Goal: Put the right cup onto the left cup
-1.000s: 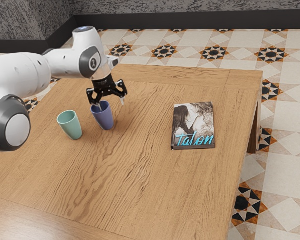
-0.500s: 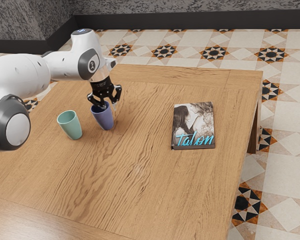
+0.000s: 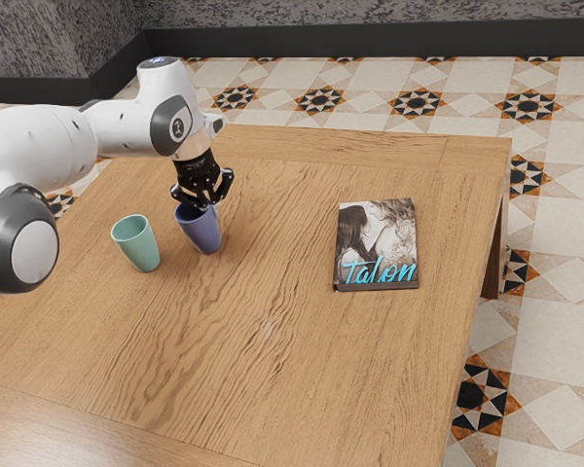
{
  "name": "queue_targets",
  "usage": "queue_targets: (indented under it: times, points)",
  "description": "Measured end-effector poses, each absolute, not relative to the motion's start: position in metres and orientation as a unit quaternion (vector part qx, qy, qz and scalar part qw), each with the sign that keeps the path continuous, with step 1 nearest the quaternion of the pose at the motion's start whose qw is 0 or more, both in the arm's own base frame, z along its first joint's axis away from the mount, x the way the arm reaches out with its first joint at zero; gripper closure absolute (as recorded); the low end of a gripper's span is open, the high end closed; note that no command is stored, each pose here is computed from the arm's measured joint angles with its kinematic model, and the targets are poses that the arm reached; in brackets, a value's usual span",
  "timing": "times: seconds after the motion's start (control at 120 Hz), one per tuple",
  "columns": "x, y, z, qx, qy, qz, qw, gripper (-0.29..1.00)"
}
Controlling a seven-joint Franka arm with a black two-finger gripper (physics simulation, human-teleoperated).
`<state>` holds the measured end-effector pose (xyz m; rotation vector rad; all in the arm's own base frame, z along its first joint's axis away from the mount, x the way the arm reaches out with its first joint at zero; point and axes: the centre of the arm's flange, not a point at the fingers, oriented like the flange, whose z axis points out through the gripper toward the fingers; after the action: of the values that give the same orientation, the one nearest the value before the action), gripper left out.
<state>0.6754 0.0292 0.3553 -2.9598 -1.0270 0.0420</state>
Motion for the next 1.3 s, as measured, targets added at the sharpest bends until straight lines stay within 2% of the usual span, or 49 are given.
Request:
queue_targets:
  times: [0.2, 0.442, 0.642, 1.3]
  points:
    - [0.676, 0.029, 0.369, -0.944, -0.329, 0.004, 0.004, 0.78]
    - [0.656, 0.033, 0.45, -0.947, -0.319, -0.026, 0.017, 0.78]
    - [0.636, 0.062, 0.483, -0.94, -0.339, -0.019, 0.033, 0.78]
    - [0.618, 0.118, 0.469, -0.921, -0.386, 0.022, 0.049, 0.79]
